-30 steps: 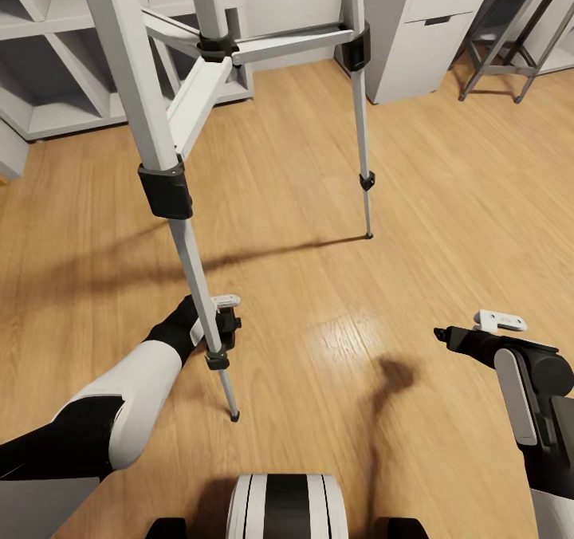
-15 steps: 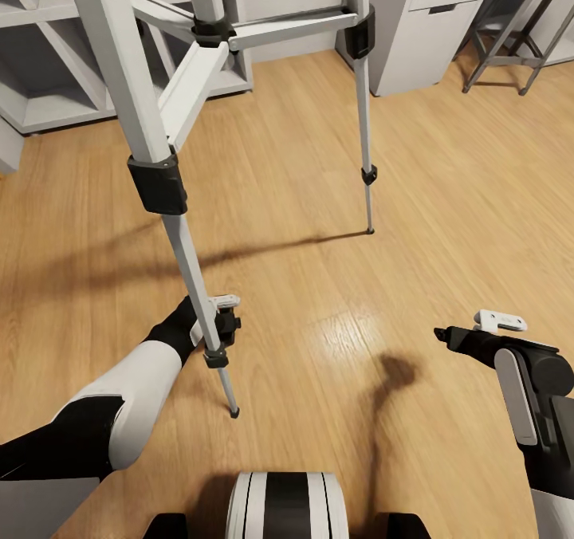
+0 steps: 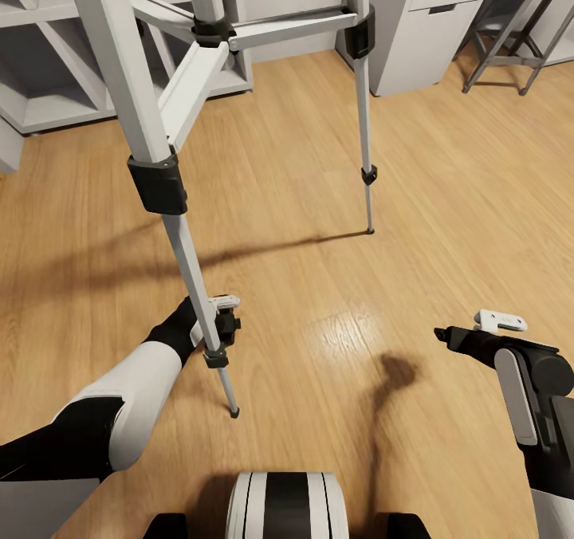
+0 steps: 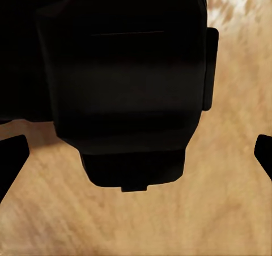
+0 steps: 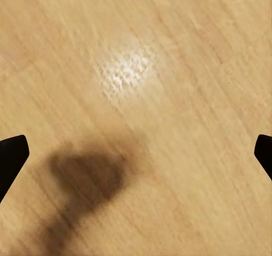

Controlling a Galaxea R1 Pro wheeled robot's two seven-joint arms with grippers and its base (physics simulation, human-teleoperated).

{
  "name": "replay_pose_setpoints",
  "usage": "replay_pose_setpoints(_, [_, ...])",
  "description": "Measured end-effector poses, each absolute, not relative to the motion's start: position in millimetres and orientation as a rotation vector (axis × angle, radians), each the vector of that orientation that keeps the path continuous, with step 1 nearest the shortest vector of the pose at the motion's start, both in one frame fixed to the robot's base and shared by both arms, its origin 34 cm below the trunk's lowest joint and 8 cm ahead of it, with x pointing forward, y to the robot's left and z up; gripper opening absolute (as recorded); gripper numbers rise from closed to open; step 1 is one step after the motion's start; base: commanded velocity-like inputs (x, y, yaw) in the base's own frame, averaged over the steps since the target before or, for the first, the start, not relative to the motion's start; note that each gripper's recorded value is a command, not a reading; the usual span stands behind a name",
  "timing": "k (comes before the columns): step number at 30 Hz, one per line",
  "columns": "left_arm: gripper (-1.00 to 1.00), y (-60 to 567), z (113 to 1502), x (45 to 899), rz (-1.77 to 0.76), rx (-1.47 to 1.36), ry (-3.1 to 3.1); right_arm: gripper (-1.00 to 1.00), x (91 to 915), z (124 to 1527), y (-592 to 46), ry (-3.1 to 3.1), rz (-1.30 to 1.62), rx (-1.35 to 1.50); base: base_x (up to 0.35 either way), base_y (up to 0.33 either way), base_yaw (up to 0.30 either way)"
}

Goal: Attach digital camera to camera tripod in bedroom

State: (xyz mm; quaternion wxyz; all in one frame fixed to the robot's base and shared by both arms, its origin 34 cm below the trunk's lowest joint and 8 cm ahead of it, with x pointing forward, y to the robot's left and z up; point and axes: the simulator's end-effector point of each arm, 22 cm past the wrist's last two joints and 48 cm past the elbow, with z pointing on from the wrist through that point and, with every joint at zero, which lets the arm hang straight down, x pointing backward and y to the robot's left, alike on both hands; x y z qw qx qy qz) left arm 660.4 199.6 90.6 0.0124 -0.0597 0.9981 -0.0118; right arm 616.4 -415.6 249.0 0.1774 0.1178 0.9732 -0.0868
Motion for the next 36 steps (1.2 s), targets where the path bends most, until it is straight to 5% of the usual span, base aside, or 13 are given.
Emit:
replay_pose_setpoints(12, [1.0,200.7,90.4,660.1,-0.033,-0.185,3.11,1.0,616.4,249.0,-415.6,2.754,-0.246,0.333,0.0,0.0,0.0])
replay_pose_setpoints(13, [-1.0,200.7,90.4,660.1,-0.033,-0.185,3.11,1.0,616.4,249.0,-415.6,2.754,-0.246,0.333,0.0,0.0,0.0])
replay_pose_setpoints(36, [-1.0,201.2,90.2,659.9,-0.045,-0.208,3.109,1.0,616.7,250.2,-418.4,2.752,-0.253,0.33,0.0,0.0,0.0])
